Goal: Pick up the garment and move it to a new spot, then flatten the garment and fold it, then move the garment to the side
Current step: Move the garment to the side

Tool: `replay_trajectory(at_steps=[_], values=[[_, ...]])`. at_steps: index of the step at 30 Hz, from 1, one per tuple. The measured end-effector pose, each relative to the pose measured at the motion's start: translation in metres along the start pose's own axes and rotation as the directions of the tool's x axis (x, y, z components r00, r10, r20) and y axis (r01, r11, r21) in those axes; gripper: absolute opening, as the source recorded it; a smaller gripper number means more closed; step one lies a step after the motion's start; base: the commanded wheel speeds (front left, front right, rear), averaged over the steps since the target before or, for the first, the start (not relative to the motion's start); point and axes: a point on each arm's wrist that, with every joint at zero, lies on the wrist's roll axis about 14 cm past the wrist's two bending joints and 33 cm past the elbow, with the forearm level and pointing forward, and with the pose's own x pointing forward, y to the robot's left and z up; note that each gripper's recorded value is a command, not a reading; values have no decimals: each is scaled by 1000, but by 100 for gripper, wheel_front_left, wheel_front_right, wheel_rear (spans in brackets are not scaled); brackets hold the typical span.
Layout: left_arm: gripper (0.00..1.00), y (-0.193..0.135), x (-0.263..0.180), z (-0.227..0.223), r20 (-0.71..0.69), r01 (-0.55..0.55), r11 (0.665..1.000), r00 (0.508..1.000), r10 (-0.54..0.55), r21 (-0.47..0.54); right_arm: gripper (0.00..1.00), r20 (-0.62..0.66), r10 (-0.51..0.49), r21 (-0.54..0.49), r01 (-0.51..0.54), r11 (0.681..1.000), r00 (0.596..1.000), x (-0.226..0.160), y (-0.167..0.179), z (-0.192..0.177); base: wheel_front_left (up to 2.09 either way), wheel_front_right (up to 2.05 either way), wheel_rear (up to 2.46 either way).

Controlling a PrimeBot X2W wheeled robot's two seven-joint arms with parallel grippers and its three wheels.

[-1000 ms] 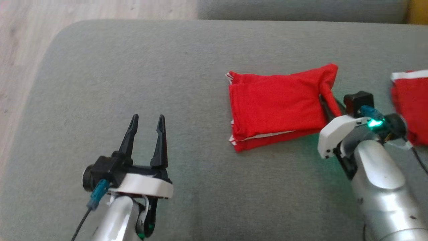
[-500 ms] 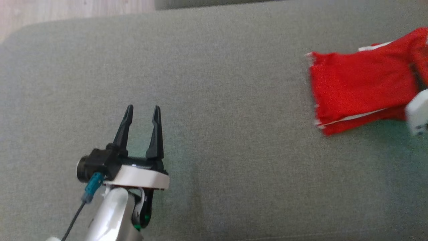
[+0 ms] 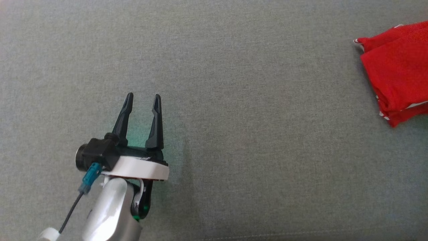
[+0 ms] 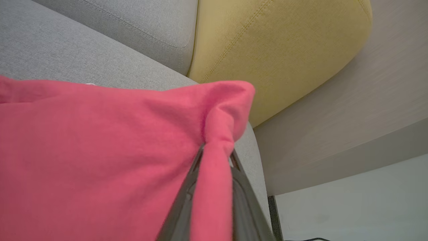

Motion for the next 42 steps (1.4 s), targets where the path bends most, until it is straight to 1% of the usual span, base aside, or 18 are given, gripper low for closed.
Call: replay_trajectory(at_steps=[8, 10, 11, 12, 13, 17, 21, 25, 28, 29, 31, 33, 35, 36, 38, 41, 42], values=[[100, 9, 0, -2, -4, -23, 1000, 1000, 23, -5, 0, 7, -13, 12, 13, 1000, 1000, 4, -2, 2, 0, 0, 0], [100, 8, 0, -1, -1, -20, 1000, 1000, 20, -2, 0, 4, -21, 31, 21, 999, 1000, 3, -3, 2, 0, 0, 0], [100, 8, 0, 0, 0, -19, 1000, 1000, 19, -1, 14, -2, -23, 43, 23, 999, 1000, 2, -2, 2, 0, 0, 0], [100, 8, 0, 1, 1, -19, 1000, 1000, 19, 0, 55, -3, -22, 48, 22, 999, 1000, 2, -1, 3, 0, 0, 0], [100, 7, 0, 2, 3, -18, 1000, 1000, 18, 0, 100, 7, -23, 48, 22, 999, 1000, 1, -1, 6, 0, 0, 0], [100, 5, -2, 7, 14, -14, 1000, 1000, 14, 5, 100, 33, -42, 74, 39, 997, 999, -5, -5, 17, 0, 0, 0], [100, 2, -7, 17, 36, -11, 1000, 999, 10, 12, 100, 101, -57, 76, 49, 996, 993, -16, -10, 39, 0, 0, 0], [100, -2, -15, 28, 63, -15, 1000, 998, 14, 13, 100, 190, -37, 108, 17, 994, 981, -33, 6, 66, 0, 0, 0], [100, -4, -28, 30, 65, -19, 1000, 998, 18, 17, 100, 269, -25, 177, -24, 984, 963, -47, 17, 87, 0, 0, 0], [100, -5, -37, 31, 69, -28, 999, 997, 26, 19, 100, 347, -26, 229, -58, 972, 937, -61, 26, 109, 0, 0, 0], [100, -7, -44, 34, 77, -29, 999, 997, 27, 23, 100, 427, -23, 282, -109, 953, 904, -78, 39, 130, 0, 0, 0], [100, -9, -50, 38, 88, -32, 999, 996, 29, 26, 100, 486, -15, 337, -172, 926, 874, -96, 56, 141, 0, 0, 0], [100, -10, -56, 42, 100, -33, 999, 995, 30, 29, 100, 524, -15, 397, -228, 889, 852, -112, 74, 144, 0, 0, 0], [100, -10, -58, 44, 105, -36, 999, 994, 32, 30, 100, 539, -21, 430, -254, 866, 842, -119, 83, 145, 0, 0, 0], [100, -8, -63, 46, 115, -46, 998, 992, 42, 33, 100, 563, -16, 470, -304, 829, 826, -133, 104, 144, 0, 0, 0], [100, -6, -71, 45, 113, -65, 996, 992, 57, 63, 100, 572, 2, 512, -359, 780, 820, -148, 132, 136, 0, 0, 0], [100, -5, -74, 44, 112, -71, 995, 992, 63, 67, 100, 569, 7, 520, -367, 771, 822, -151, 138, 130, 0, 0, 0]])
